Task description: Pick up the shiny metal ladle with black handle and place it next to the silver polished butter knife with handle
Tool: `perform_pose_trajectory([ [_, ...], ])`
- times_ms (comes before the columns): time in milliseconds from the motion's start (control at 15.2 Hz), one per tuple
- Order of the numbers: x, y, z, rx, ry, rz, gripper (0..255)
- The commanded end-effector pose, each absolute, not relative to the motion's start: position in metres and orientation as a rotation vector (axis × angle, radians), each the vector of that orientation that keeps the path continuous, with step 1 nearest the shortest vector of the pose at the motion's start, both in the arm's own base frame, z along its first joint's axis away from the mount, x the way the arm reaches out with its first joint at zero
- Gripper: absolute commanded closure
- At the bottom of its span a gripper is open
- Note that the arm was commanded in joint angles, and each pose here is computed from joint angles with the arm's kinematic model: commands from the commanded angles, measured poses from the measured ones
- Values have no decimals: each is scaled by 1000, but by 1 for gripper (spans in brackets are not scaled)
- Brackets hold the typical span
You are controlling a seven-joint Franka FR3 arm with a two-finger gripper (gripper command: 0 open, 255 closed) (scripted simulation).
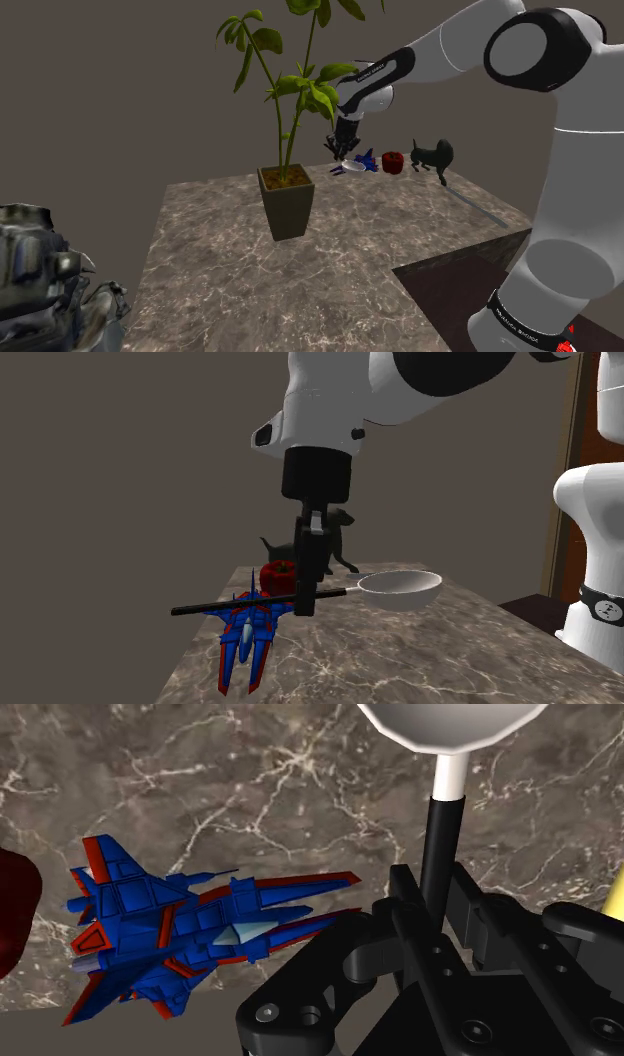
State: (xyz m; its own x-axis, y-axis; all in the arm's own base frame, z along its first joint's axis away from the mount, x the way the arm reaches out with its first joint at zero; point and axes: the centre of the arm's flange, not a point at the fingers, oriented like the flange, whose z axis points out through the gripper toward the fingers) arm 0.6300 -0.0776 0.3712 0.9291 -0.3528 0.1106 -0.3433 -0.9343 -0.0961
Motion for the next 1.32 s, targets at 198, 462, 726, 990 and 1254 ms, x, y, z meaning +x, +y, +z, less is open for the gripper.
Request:
perform_pose_trajectory([
  [198,573,-108,372,-3012,544,-193,255],
  [462,526,-134,373,-3012,544,-193,255],
  [726,480,-159,373,-3012,544,-193,255],
  [990,434,-185,373,-3012,544,-193,255],
  [1254,388,-210,373,-3012,544,-193,255],
])
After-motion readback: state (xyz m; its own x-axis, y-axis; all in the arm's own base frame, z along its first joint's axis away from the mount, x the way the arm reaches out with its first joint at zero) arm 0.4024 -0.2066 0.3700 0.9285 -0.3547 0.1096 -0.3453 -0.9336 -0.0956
